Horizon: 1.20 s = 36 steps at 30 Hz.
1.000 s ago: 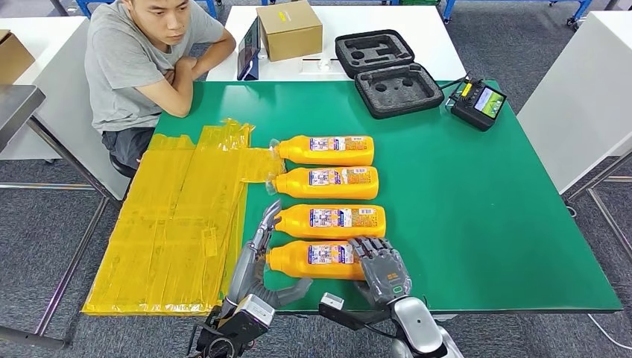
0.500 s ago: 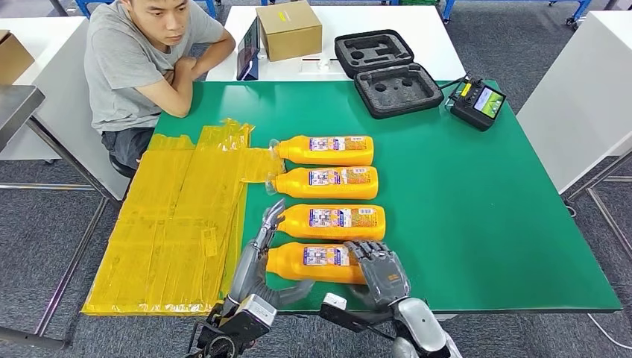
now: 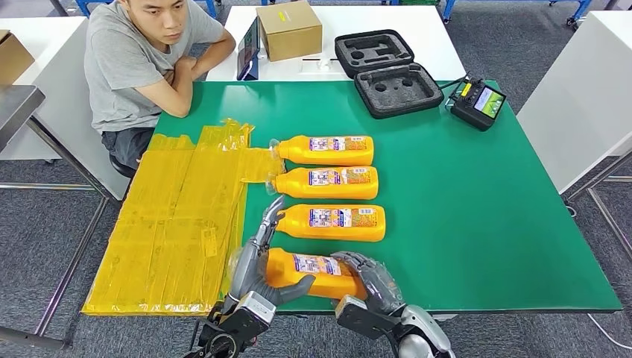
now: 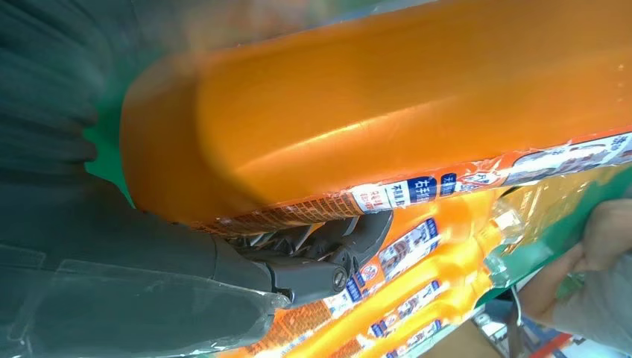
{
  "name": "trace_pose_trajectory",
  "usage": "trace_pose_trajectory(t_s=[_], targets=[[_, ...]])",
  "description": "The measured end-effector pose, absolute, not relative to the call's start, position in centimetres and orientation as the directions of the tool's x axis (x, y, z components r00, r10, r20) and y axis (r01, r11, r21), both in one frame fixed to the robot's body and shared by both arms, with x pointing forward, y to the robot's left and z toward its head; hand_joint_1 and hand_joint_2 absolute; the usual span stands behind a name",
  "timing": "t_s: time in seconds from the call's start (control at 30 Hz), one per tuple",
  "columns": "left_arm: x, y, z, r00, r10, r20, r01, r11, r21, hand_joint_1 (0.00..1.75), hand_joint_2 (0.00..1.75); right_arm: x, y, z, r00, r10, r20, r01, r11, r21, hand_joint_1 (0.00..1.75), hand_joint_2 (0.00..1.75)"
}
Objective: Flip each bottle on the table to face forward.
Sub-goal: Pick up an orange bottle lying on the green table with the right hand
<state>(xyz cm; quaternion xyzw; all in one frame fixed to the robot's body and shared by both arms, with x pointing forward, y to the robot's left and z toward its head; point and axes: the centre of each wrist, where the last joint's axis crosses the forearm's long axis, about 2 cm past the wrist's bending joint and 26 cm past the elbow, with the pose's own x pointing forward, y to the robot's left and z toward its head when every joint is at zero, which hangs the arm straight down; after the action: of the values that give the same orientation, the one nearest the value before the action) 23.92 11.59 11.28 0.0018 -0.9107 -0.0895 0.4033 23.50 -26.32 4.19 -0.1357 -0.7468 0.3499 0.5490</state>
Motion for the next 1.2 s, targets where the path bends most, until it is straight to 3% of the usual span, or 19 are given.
trace_pose_trajectory(t_s=[0.5,0.83,1.03,1.2], targets=[[23.4,12.8,17.6,-0.839,-0.181,0.512,-0.157,0.983,0.091,0.0,1.75,23.4,-26.6,4.0,-0.346,0.575,0.741,-0.154,0.745,-0.65,1.75,1.75],[22.8,13.0,20.2,-0.882,-0.153,0.446,-0.159,0.987,0.023,0.0,1.75,23.6,-26.8,3.9,-0.326,0.583,0.744,-0.125,0.753,-0.646,1.75,1.75],[22.4,12.4,20.4,-0.899,-0.156,0.41,-0.148,0.988,0.052,0.0,1.75,23.8,-26.8,3.9,-0.318,0.652,0.688,-0.061,0.71,-0.701,1.75,1.75],[22.1,12.3,20.2,-0.889,-0.148,0.433,-0.136,0.989,0.057,0.0,1.75,23.7,-26.9,3.8,-0.314,0.635,0.706,-0.004,0.743,-0.67,1.75,1.75]])
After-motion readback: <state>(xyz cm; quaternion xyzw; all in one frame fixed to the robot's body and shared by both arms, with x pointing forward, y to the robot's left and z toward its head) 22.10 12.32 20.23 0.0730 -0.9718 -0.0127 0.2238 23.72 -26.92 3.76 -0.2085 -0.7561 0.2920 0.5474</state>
